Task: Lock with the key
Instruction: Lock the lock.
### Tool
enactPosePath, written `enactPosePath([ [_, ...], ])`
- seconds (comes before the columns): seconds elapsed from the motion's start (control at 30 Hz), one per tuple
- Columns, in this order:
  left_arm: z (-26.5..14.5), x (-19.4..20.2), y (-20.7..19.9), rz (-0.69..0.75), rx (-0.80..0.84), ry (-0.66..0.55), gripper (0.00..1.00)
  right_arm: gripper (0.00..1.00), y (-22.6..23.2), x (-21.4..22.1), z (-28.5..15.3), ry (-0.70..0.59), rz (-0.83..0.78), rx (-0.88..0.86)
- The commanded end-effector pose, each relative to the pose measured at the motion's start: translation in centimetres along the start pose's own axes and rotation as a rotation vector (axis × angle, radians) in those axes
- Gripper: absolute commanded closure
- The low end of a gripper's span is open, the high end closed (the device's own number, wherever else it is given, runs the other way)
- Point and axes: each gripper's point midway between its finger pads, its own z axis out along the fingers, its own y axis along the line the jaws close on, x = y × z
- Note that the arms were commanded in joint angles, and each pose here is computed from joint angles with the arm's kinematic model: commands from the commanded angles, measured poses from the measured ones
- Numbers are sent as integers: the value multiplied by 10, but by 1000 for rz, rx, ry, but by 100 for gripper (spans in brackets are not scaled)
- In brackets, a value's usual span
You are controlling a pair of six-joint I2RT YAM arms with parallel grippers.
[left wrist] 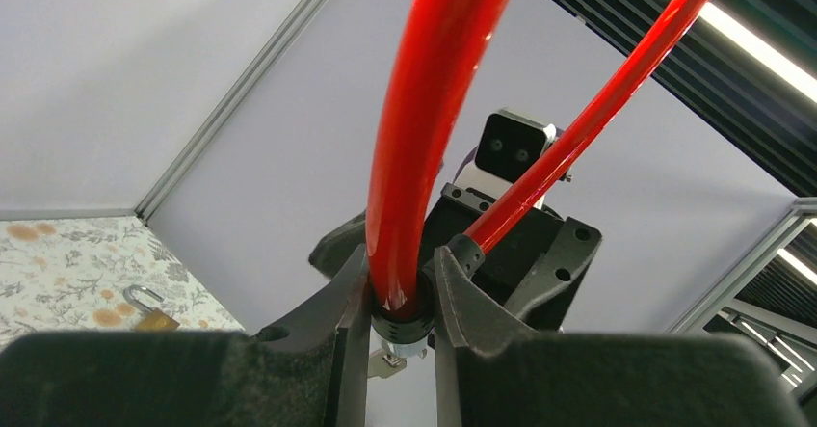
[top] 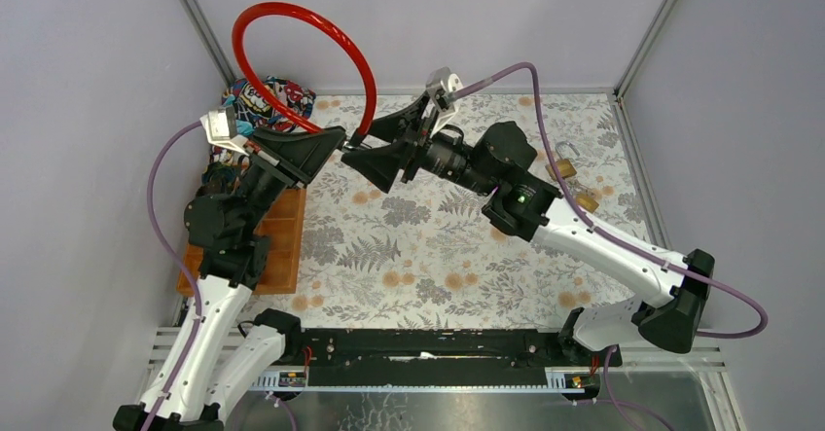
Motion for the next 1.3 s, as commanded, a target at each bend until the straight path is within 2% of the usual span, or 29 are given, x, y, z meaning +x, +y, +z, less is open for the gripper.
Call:
enactPosePath([
  [0.0,-3,-17,-44,102,138,-66,100,9,25,-27,-10,22,-127,-86],
  [0.07,-4,-17,-43,100,134,-67,100,1,26,-29,-16,46,-156,-80],
  [0.17,-4,-18,-41,99,124,-70,100,0,29,-33,-27,89,-142,-80],
  [0.3,-3,-19,-34,88,91,-77,100,0,38,-30,-43,165,15,-123],
  [0.4,-3,-19,-34,87,95,-78,100,1,20,-37,-55,148,198,-67],
  [0.53,-2,-20,-34,80,90,-81,100,11,7,-30,-57,101,506,-38],
  [0.63,-1,-21,-33,77,82,-83,100,18,15,-31,-51,92,636,-97],
  [0.8,3,-25,-31,61,69,-97,100,20,16,-27,-47,120,674,-109],
  [1.17,7,-34,-31,71,66,-123,100,51,19,-22,-38,142,724,-160],
  [1.27,9,-34,-30,72,64,-119,100,54,19,-19,-36,148,734,-168],
])
